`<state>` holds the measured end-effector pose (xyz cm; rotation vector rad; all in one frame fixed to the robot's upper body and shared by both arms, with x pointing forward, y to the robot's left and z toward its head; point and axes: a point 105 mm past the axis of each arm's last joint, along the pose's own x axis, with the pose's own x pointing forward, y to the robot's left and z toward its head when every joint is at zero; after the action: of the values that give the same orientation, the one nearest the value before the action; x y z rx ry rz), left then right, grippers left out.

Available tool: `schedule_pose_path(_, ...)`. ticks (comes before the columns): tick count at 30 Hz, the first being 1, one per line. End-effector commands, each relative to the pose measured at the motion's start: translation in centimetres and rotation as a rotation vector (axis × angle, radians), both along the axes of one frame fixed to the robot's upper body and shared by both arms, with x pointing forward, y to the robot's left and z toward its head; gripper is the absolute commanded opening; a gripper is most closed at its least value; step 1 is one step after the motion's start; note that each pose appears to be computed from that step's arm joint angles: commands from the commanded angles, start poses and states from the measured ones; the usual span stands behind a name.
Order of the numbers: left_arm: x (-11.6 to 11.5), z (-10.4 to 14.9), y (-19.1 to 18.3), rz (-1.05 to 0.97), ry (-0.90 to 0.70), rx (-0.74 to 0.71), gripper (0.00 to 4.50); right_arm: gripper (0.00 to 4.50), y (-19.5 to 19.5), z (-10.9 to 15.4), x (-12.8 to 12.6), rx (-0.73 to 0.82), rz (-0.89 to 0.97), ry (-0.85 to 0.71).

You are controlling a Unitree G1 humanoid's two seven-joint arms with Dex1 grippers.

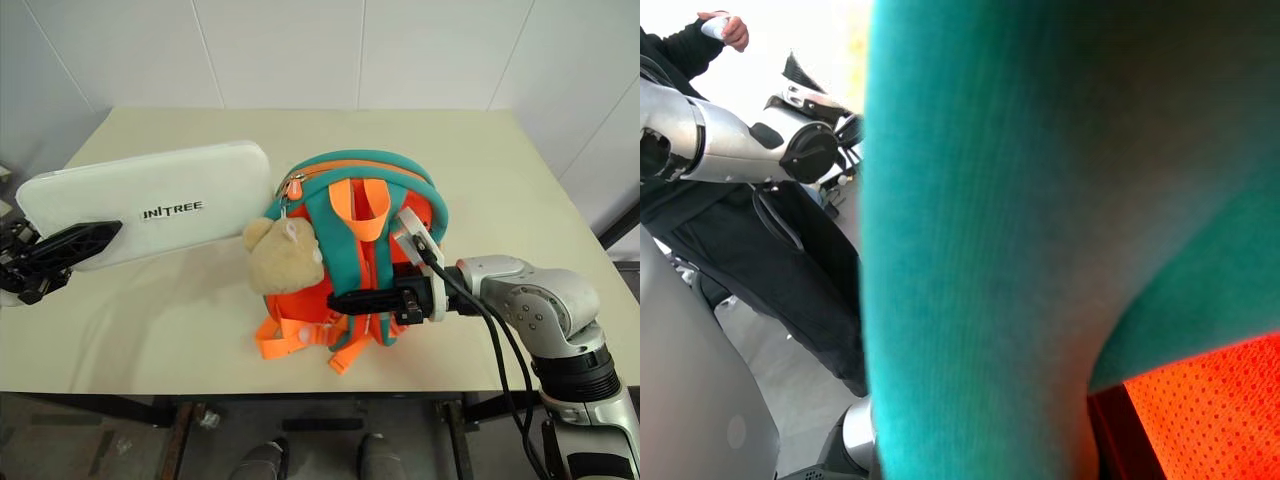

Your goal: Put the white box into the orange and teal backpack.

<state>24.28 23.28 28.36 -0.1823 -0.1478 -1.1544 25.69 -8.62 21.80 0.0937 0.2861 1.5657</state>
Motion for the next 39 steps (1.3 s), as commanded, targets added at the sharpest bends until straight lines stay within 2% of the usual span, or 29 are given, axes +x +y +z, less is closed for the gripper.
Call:
schedule_pose_path(1, -0.9, 0.7, -1.3, -0.099, -0.037, 0.056, 1.35, 0.03, 0.2, 0.6, -0.3, 0.026, 0.018, -0.037)
schedule_pose_path(5, -0.6, -0.1, -1.7, -0.155, -0.006, 0.152, 1.35, 0.03, 0.4, 0.5, -0.2, 0.030, 0.019, -0.037)
schedule_pose_path(9, 0.5, -0.8, -1.5, -0.138, -0.047, 0.296, 1.35, 0.03, 0.5, 0.4, -0.1, 0.032, 0.023, -0.038)
schedule_pose_path(13, 2.5, -1.9, -1.6, -0.084, -0.097, 0.477, 1.35, 0.03, 0.7, 0.5, -0.1, 0.036, 0.024, -0.045)
schedule_pose_path(15, 3.3, -2.2, -2.0, -0.074, -0.114, 0.513, 1.35, 0.03, 0.7, 0.5, 0.0, 0.039, 0.024, -0.047)
schedule_pose_path(17, 3.8, -2.1, -2.7, -0.076, -0.121, 0.510, 1.35, 0.03, 0.7, 0.5, 0.0, 0.042, 0.023, -0.049)
schedule_pose_path(20, 5.6, -1.8, -5.6, -0.043, -0.139, 0.517, 1.35, 0.03, 0.9, 0.5, 0.0, 0.045, 0.024, -0.051)
schedule_pose_path(25, 6.0, -1.2, -11.5, -0.215, -0.126, 0.417, 1.35, 0.03, 1.2, 0.4, 0.0, 0.051, 0.024, -0.053)
schedule_pose_path(30, 7.3, -2.7, -15.3, -0.308, -0.136, 0.410, 1.35, 0.03, 1.4, 0.5, 0.0, 0.061, 0.015, -0.058)
schedule_pose_path(36, 8.1, -4.5, -16.8, -0.310, -0.174, 0.446, 1.35, 0.03, 1.5, 0.5, 0.0, 0.069, -0.004, -0.068)
schedule_pose_path(38, 8.2, -4.5, -16.8, -0.302, -0.195, 0.456, 2.09, 0.03, 1.4, 0.5, 0.0, 0.071, -0.012, -0.069)
schedule_pose_path(39, 8.1, -4.2, -16.5, -0.296, -0.204, 0.447, 2.31, 0.03, 1.4, 0.4, 0.0, 0.072, -0.017, -0.068)
